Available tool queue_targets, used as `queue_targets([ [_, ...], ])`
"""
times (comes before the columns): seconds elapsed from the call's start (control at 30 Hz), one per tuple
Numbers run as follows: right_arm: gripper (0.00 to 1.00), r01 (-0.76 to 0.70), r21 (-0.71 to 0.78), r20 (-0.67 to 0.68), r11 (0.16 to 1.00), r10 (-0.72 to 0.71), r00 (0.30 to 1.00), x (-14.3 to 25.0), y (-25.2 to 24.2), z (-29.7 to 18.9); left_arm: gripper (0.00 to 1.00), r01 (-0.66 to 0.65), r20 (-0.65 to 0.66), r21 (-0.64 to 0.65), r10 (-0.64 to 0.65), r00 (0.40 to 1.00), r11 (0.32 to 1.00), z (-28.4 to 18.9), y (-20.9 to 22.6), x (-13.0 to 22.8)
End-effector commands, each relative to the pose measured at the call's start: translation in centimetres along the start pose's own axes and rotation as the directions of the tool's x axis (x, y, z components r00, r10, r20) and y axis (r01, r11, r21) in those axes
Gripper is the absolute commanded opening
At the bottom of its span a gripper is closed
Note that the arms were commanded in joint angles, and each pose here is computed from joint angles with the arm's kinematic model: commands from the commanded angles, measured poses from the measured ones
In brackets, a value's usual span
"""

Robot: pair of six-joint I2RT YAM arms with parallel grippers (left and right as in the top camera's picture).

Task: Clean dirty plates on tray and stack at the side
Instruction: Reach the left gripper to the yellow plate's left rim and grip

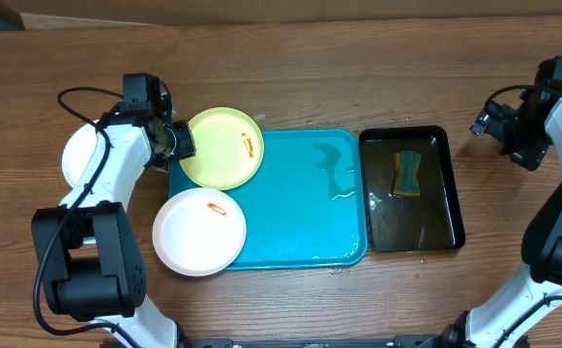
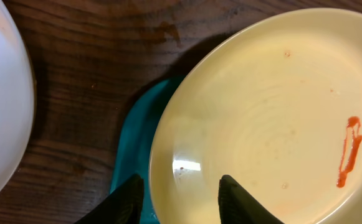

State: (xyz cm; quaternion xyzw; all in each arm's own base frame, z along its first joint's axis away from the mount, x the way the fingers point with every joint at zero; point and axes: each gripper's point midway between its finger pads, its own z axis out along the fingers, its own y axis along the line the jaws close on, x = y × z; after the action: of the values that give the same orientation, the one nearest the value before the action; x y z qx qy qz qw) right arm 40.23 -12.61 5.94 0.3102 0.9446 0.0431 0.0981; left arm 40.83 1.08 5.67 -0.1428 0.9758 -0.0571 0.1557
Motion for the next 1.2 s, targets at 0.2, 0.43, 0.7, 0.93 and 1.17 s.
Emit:
queue_targets([
  [0.2,1.00,0.000,-0.010,0.067,1.000,0.001,0.998,-1.4,0.3,-2.1,0.27,0.031,-0.013,-0.020,-0.031,0.999,0.999,-0.1,0.2,0.8],
  [0.43,1.00,0.000,-0.010,0.067,1.000,0.001,0.998,-1.4,0.3,-2.1,0.30,0.035,-0.012,-0.081,-0.036,0.999,0.996,0.2,1.4,1.3],
  [0.7,1.00,0.000,-0.010,0.067,1.000,0.001,0.998,-1.4,0.3,-2.1,0.22,0.049,-0.008,-0.079,-0.049,0.999,0.996,1.1,1.6,1.8],
  [0.93,1.00,0.000,-0.010,0.067,1.000,0.001,0.998,-1.4,0.3,-2.1,0.21,0.048,-0.007,-0.072,-0.049,0.999,0.996,1.2,1.5,1.8],
  [1.17,1.00,0.000,-0.010,0.067,1.000,0.001,0.998,-1.4,0.3,-2.1,0.21,0.049,-0.030,-0.080,-0.051,0.998,0.996,2.0,1.7,2.3],
])
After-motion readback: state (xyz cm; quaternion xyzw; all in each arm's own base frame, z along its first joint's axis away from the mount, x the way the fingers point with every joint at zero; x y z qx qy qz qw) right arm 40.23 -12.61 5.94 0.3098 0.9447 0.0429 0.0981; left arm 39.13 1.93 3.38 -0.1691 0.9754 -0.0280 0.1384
